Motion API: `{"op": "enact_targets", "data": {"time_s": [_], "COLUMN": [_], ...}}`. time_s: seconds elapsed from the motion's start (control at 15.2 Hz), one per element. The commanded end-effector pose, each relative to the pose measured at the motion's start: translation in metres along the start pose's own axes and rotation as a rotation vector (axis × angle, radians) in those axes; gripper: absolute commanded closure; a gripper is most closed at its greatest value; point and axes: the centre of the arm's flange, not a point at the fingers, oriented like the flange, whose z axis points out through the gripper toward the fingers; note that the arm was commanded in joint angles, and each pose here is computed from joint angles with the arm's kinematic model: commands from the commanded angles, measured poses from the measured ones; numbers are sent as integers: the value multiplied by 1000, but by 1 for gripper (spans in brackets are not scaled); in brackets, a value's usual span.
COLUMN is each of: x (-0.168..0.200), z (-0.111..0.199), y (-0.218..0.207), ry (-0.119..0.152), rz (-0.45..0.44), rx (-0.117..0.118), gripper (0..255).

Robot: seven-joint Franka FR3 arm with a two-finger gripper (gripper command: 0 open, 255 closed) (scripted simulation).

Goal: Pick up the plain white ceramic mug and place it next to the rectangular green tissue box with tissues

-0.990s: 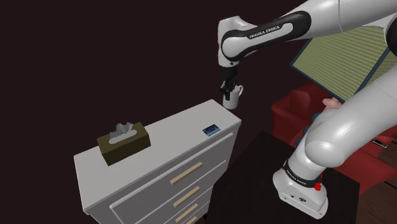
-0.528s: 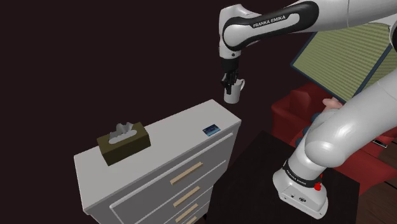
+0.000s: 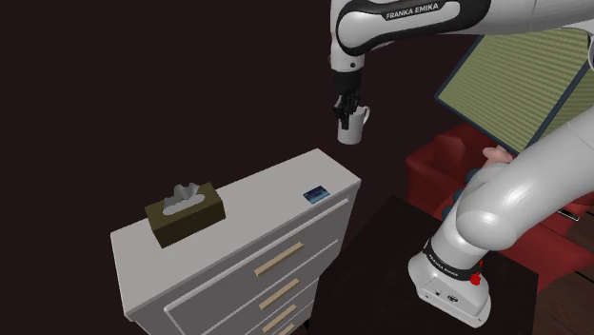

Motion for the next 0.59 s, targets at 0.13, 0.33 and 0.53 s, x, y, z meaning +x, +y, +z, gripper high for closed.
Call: {"op": "enact_targets", "data": {"time_s": [0.13,0.33,0.53], "x": [-3,-5,-8], "z": [-21,-37,-52], "y": [0,0,1], "ry": [0,0,0], "rz": [0,0,0], "rx": [0,0,0], "gripper": [255,255,255]}}
